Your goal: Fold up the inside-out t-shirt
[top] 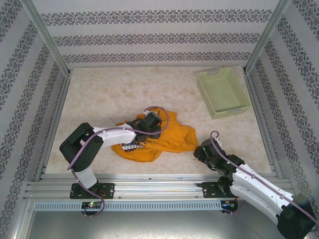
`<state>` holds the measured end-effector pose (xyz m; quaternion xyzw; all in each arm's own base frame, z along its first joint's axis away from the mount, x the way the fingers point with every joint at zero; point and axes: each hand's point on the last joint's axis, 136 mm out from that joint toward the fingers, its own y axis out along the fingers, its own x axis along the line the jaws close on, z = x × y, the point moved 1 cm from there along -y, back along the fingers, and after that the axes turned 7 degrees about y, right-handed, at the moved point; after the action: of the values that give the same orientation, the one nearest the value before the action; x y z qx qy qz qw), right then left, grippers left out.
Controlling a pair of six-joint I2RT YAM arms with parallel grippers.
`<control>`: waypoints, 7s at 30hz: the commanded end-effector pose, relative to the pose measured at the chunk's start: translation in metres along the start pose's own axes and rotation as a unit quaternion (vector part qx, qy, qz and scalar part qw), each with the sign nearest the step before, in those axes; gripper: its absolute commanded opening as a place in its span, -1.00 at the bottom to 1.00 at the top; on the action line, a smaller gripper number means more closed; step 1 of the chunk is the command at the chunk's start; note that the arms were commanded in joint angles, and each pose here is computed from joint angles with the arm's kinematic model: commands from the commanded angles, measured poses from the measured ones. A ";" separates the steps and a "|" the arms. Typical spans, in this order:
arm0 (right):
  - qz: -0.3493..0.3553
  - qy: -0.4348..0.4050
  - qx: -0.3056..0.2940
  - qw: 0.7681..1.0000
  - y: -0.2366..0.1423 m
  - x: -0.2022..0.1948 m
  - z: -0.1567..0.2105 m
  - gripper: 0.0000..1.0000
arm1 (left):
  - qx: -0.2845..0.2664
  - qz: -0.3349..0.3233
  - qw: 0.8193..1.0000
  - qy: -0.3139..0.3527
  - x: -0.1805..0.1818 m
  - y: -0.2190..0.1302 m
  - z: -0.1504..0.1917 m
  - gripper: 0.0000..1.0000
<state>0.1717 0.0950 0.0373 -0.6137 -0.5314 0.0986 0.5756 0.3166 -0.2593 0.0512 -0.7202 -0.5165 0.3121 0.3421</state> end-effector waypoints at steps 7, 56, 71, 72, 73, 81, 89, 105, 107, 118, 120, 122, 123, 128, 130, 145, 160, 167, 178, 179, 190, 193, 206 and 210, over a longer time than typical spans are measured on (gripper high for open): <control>-0.063 -0.019 0.000 0.998 0.006 0.065 -0.043 -0.11 | -0.011 0.030 0.999 0.029 -0.014 -0.011 0.002 -0.02; 0.075 -0.197 -0.023 0.977 -0.005 0.078 -0.095 -1.00 | -0.002 -0.055 0.997 0.059 0.017 -0.015 0.015 -0.02; -0.081 -0.208 -0.032 0.974 -0.073 0.140 -0.097 -1.00 | -0.017 -0.024 0.994 0.105 -0.001 -0.027 0.005 0.03; -0.100 -0.207 -0.037 0.973 -0.081 0.147 -0.099 -1.00 | -0.020 -0.024 0.994 0.108 -0.001 -0.028 0.005 0.04; -0.116 -0.203 -0.038 0.972 -0.088 0.152 -0.100 -1.00 | -0.021 -0.026 0.993 0.110 -0.001 -0.029 0.005 0.05; 0.030 -0.158 -0.058 0.985 -0.060 0.097 -0.121 -1.00 | -0.022 -0.015 0.993 0.117 -0.005 -0.033 0.003 0.09; 0.095 -0.141 -0.033 0.985 -0.016 0.052 -0.100 -1.00 | -0.065 -0.008 0.996 0.055 0.017 -0.085 -0.026 0.62; 0.085 -0.150 -0.031 0.985 -0.010 0.060 -0.093 -1.00 | 0.087 -0.120 0.979 -0.137 0.142 -0.042 0.030 0.68; 0.082 -0.158 -0.029 0.984 -0.008 0.068 -0.093 -1.00 | 0.096 -0.097 0.979 -0.150 0.139 -0.034 0.031 0.39; 0.029 -0.210 -0.066 0.975 -0.017 0.163 -0.129 -1.00 | -0.120 -0.181 0.966 -0.144 0.180 -0.181 -0.087 -1.00; 0.008 -0.215 -0.086 0.973 -0.028 0.184 -0.141 -1.00 | -0.202 -0.188 0.951 -0.140 0.184 -0.237 -0.108 -1.00; -0.014 -0.214 -0.108 0.971 -0.037 0.203 -0.152 -1.00 | -0.263 -0.177 0.939 -0.136 0.182 -0.277 -0.118 -1.00; -0.025 -0.213 -0.115 0.970 -0.039 0.213 -0.156 -1.00 | -0.292 -0.156 0.934 -0.135 0.177 -0.295 -0.120 -1.00; -0.068 -0.206 -0.092 0.972 -0.017 0.249 -0.160 -1.00 | -0.313 -0.022 0.942 -0.117 0.133 -0.299 -0.113 -1.00; -0.063 -0.202 -0.069 0.975 0.004 0.255 -0.157 -1.00 | -0.287 0.014 0.952 -0.100 0.110 -0.278 -0.104 -1.00; -0.043 -0.168 -0.015 0.985 0.031 0.199 -0.135 0.16 | -0.113 0.075 0.991 -0.006 -0.007 -0.140 -0.009 0.64; -0.127 -0.274 0.084 0.950 0.069 0.273 -0.004 0.30 | -0.023 -0.024 0.978 -0.207 0.143 -0.085 -0.004 0.70; -0.122 -0.289 0.119 0.942 0.113 0.289 0.008 0.32 | -0.003 -0.010 0.976 -0.218 0.150 -0.053 -0.008 0.49; -0.132 -0.289 0.171 0.933 0.145 0.314 0.023 0.00 | 0.004 0.028 0.974 -0.225 0.145 -0.040 -0.012 -0.29; -0.127 -0.292 0.166 0.933 0.145 0.315 0.020 -0.15 | 0.002 0.028 0.974 -0.224 0.145 -0.042 -0.014 -0.39; -0.150 -0.303 0.019 0.941 0.065 0.356 -0.067 -1.00 | -0.076 0.006 0.973 -0.218 0.166 -0.095 -0.076 -1.00; -0.171 -0.296 -0.039 0.939 0.021 0.375 -0.108 -1.00 | -0.147 -0.019 0.966 -0.211 0.177 -0.144 -0.110 -1.00; -0.218 -0.233 -0.115 0.941 -0.045 0.297 -0.120 -1.00 | -0.242 0.132 0.941 -0.198 0.125 -0.209 -0.071 -1.00; -0.158 -0.202 -0.080 0.963 -0.001 0.228 -0.097 -1.00 | -0.122 0.145 0.968 -0.165 0.092 -0.149 0.003 -1.00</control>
<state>0.3421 0.2281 0.2244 -0.5056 -0.7693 0.0725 0.3838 0.2877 -0.1090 0.2111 -0.7577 -0.5428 0.3590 0.0488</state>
